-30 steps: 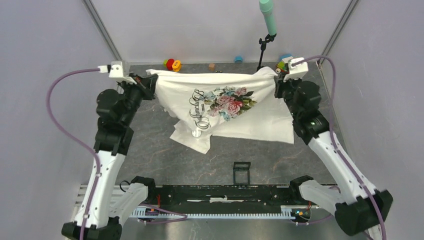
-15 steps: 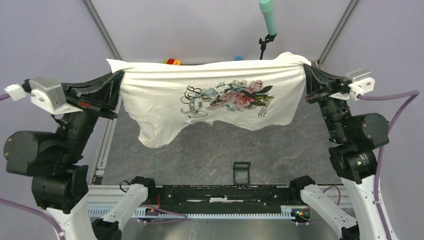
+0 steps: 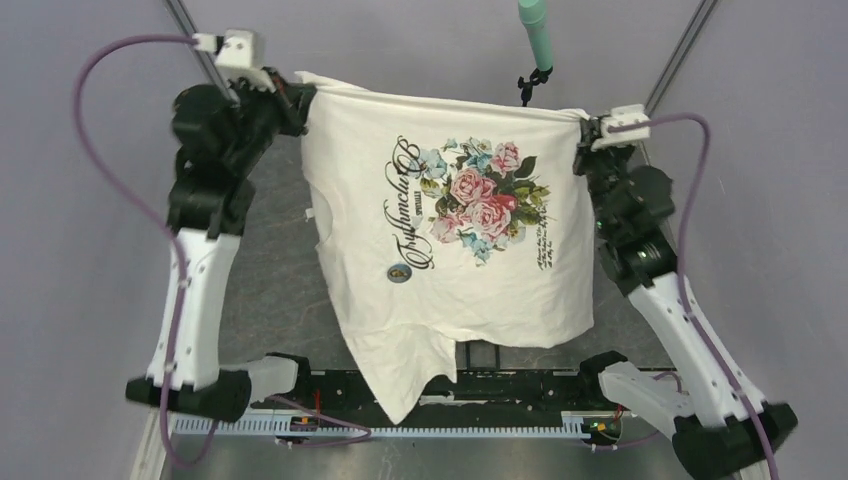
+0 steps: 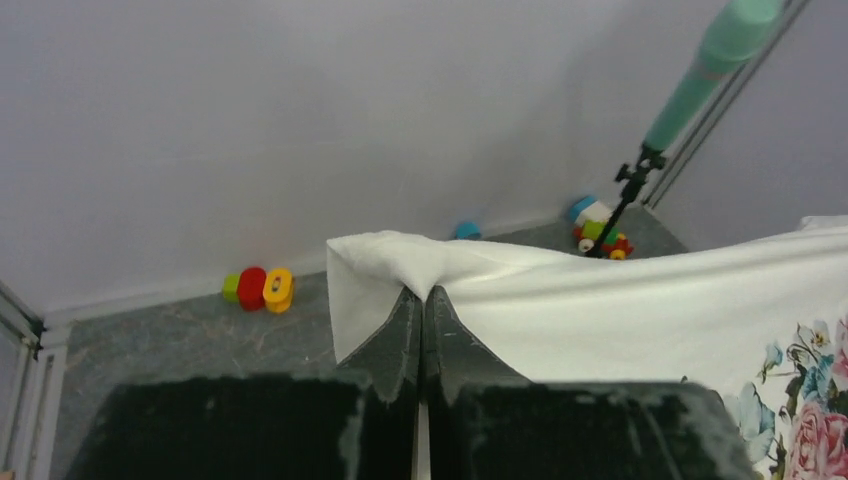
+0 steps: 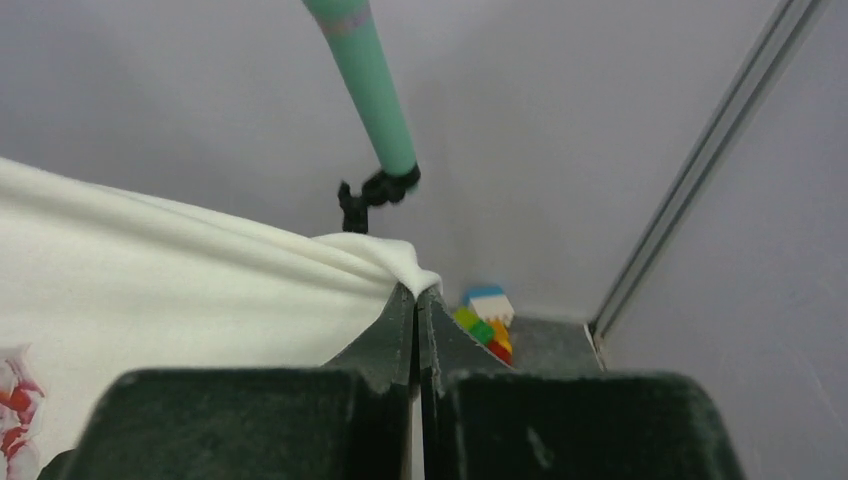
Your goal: Pin the brooch onto the clothing
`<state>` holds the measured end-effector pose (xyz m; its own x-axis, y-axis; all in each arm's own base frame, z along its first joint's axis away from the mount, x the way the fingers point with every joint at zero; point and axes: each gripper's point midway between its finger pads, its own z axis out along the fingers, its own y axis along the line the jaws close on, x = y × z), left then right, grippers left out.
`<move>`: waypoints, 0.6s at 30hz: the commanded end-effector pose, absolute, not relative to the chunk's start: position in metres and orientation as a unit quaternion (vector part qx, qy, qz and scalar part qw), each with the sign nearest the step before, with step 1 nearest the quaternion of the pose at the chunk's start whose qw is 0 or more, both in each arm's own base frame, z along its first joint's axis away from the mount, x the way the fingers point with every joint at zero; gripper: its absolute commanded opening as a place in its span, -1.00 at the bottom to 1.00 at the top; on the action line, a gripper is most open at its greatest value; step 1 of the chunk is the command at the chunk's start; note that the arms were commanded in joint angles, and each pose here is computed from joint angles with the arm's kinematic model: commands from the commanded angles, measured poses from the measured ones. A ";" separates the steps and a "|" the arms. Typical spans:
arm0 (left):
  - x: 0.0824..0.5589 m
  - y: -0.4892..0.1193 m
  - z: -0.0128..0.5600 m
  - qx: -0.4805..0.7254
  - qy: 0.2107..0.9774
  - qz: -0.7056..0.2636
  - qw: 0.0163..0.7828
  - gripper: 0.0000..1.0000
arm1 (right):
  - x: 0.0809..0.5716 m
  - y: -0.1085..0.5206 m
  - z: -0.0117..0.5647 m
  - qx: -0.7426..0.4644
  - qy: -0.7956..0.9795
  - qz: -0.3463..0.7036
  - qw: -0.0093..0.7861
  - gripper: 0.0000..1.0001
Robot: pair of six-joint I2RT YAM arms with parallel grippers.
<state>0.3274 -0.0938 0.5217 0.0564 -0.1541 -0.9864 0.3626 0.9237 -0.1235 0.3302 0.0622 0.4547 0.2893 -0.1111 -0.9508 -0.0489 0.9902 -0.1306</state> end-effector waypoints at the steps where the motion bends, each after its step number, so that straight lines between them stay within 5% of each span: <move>1: 0.434 -0.082 0.451 0.053 0.711 -0.116 0.692 -0.95 | 0.395 0.040 0.374 -0.014 0.643 -0.118 0.756 -1.00; 3: 0.484 -0.087 0.386 0.049 0.755 -0.117 0.643 -0.91 | 0.420 0.046 0.330 -0.015 0.666 -0.121 0.736 -1.00; 4: 0.502 -0.089 0.361 0.042 0.770 -0.118 0.626 -0.67 | 0.432 0.048 0.306 -0.014 0.679 -0.124 0.724 -0.93; 6: 0.529 -0.094 0.312 0.038 0.802 -0.122 0.584 0.28 | 0.450 0.057 0.268 -0.030 0.709 -0.122 0.694 -0.30; 8: 0.539 -0.103 0.279 0.036 0.824 -0.140 0.548 0.67 | 0.458 0.066 0.240 -0.046 0.734 -0.108 0.668 0.48; 11: 0.535 -0.111 0.263 0.031 0.826 -0.164 0.538 0.85 | 0.452 0.073 0.218 -0.064 0.746 -0.089 0.657 0.94; 18: 0.493 -0.109 0.251 -0.007 0.827 -0.193 0.529 1.00 | 0.433 0.074 0.205 -0.089 0.772 -0.078 0.625 0.96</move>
<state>0.5054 -0.1073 0.1816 -0.5897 -0.1085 -0.8003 0.1759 0.9499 -0.2584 0.4393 0.0706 0.1805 -0.2562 -0.2711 -0.9278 -0.0251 0.9614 -0.2739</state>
